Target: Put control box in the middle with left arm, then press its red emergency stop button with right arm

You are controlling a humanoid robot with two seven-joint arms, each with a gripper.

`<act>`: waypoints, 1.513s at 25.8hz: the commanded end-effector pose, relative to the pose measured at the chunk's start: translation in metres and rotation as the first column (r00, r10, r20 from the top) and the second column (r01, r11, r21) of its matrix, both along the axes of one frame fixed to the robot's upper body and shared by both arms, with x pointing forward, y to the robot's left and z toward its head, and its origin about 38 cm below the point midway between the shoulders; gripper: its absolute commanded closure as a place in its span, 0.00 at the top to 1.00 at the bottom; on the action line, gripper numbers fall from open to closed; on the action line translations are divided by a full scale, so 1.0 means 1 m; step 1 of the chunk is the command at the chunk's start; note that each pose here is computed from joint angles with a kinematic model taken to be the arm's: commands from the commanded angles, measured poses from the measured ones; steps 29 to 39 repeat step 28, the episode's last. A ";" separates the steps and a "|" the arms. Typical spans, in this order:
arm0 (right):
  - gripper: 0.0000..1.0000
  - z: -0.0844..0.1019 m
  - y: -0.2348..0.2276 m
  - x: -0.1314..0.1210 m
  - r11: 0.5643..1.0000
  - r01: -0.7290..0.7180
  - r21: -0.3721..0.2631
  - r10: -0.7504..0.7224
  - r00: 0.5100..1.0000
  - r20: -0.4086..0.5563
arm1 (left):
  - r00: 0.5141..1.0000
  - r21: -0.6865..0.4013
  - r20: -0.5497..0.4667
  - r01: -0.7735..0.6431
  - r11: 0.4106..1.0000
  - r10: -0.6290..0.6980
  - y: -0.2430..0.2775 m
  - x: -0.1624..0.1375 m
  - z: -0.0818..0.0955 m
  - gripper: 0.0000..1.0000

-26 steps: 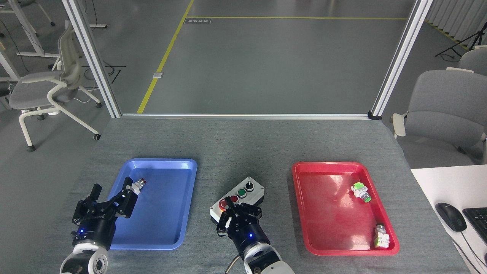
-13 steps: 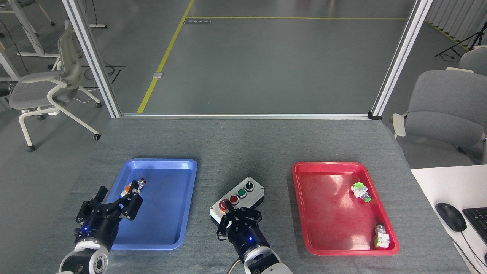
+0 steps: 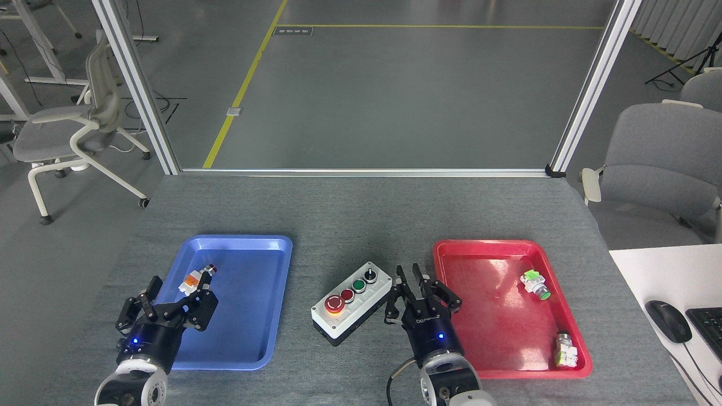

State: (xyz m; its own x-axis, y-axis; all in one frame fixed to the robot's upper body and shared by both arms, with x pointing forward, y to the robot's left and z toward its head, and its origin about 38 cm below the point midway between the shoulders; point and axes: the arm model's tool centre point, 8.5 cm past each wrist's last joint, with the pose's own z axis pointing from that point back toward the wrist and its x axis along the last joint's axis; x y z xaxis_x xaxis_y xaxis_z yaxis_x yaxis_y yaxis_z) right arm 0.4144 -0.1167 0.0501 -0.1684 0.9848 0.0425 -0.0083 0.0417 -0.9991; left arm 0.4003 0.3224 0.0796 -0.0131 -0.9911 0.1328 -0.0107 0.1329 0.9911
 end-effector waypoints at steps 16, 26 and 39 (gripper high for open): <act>0.98 -0.011 -0.161 -0.039 0.954 0.289 -0.081 -0.290 0.957 0.003 | 1.000 -0.125 -0.026 0.000 0.992 -0.004 -0.042 -0.012 -0.032 0.99; 0.98 -0.014 -0.156 -0.054 0.957 0.282 -0.064 -0.283 0.959 -0.003 | 1.000 -0.125 -0.027 0.000 0.992 -0.003 -0.042 -0.012 -0.033 0.99; 0.98 -0.014 -0.154 -0.054 0.958 0.281 -0.061 -0.282 0.960 -0.004 | 1.000 -0.125 -0.027 0.001 0.992 -0.005 -0.042 -0.012 -0.033 0.99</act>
